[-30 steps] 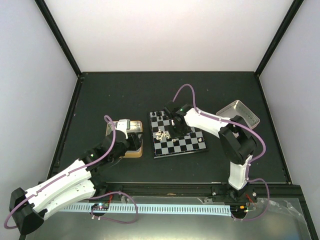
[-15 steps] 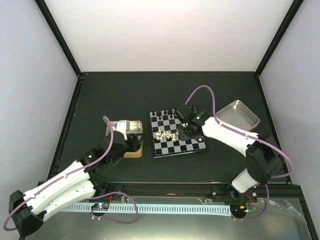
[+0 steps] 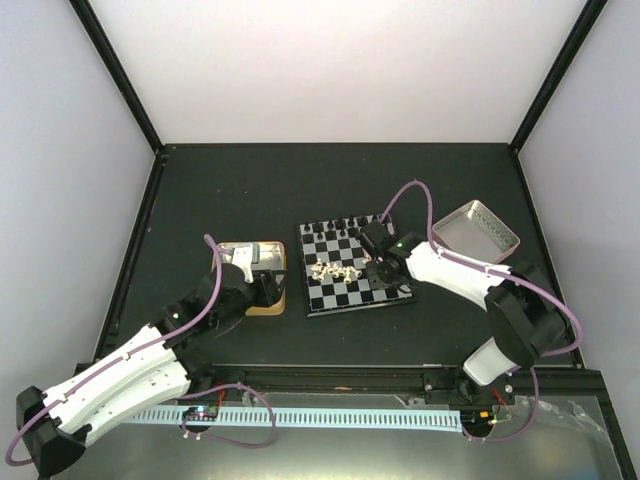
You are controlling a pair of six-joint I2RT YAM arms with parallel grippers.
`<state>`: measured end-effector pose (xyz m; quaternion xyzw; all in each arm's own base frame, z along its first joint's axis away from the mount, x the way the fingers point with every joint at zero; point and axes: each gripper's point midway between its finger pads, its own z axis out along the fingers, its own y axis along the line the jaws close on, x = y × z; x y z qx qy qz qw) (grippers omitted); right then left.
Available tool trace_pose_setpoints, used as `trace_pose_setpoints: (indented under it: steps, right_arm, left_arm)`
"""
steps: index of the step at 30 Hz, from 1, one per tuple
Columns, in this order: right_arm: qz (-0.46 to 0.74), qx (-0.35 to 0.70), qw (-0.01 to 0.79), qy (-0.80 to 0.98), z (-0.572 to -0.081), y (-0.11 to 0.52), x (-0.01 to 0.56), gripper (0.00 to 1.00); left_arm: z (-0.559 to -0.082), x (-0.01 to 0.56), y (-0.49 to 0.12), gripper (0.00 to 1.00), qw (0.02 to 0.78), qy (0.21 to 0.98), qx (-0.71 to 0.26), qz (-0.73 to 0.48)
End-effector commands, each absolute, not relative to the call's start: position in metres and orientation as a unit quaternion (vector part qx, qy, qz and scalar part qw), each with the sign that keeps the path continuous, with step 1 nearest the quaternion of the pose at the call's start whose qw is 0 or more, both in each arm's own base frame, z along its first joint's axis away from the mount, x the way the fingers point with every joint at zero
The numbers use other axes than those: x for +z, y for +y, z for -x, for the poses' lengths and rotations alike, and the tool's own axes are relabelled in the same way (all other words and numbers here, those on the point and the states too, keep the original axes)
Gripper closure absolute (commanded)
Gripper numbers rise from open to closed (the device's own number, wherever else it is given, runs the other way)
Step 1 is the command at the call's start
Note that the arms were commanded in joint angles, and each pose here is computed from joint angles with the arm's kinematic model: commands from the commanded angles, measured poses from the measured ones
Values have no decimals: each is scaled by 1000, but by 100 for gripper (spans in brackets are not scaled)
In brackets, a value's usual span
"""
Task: Set up the chess pieces on the board
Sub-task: Place the chess piece on the chessboard.
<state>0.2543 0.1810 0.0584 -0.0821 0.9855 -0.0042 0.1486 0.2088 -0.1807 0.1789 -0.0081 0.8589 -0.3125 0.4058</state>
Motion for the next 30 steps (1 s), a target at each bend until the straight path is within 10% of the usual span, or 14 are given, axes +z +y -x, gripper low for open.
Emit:
trace_pose_setpoints:
  steps: [1, 30]
  right_arm:
    - [63, -22, 164, 984, -267, 174, 50, 98]
    - [69, 25, 183, 980, -277, 192, 93, 62]
  left_arm:
    - [-207, 182, -184, 46, 403, 858, -318, 0]
    - [-209, 184, -177, 45, 417, 855, -309, 7]
